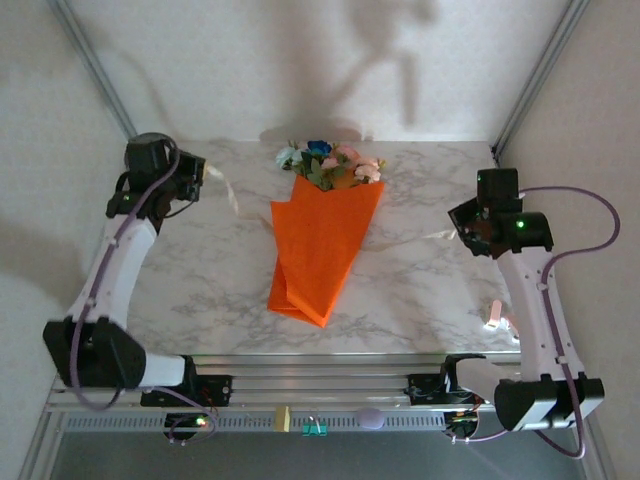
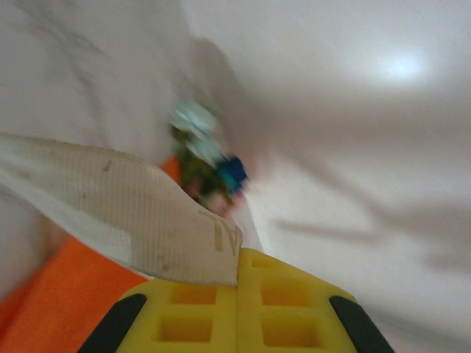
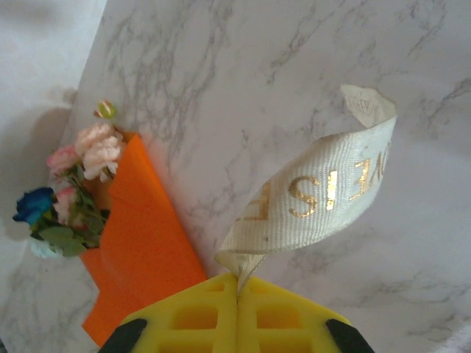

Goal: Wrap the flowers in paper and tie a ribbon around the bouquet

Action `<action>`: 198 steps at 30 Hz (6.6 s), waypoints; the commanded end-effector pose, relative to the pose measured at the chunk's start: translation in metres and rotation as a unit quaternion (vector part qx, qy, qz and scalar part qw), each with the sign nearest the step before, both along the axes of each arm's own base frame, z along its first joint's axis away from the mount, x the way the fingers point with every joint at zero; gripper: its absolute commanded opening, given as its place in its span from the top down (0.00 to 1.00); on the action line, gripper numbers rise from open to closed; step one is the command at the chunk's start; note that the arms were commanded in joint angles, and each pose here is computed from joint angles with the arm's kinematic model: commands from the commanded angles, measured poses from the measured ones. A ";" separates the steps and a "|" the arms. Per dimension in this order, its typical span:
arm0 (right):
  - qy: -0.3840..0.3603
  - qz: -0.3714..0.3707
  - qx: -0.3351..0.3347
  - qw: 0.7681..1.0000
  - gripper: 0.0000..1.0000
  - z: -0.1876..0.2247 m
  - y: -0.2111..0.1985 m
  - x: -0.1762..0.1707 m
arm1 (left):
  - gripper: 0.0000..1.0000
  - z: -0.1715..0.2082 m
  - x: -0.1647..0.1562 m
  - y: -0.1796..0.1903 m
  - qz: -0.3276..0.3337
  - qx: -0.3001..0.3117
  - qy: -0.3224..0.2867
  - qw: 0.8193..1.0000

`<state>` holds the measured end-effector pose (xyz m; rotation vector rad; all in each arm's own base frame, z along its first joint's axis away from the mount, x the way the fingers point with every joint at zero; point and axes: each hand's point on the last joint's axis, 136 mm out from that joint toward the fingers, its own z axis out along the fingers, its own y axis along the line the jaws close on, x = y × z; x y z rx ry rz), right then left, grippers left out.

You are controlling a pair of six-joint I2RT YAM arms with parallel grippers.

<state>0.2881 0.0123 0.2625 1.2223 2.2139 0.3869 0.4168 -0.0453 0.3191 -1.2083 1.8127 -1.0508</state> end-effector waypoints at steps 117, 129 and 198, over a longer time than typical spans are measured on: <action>0.133 0.550 0.048 0.823 1.00 -0.187 0.320 0.107 | 1.00 -0.217 -0.011 -0.205 -0.212 -0.057 0.184 0.958; 0.152 0.584 0.012 0.797 0.77 -0.169 0.303 0.071 | 1.00 -0.217 -0.012 -0.207 -0.212 -0.053 0.185 0.958; -0.005 0.671 -0.126 0.731 0.37 -0.186 0.328 0.039 | 1.00 -0.230 -0.025 -0.176 -0.223 0.017 0.234 0.946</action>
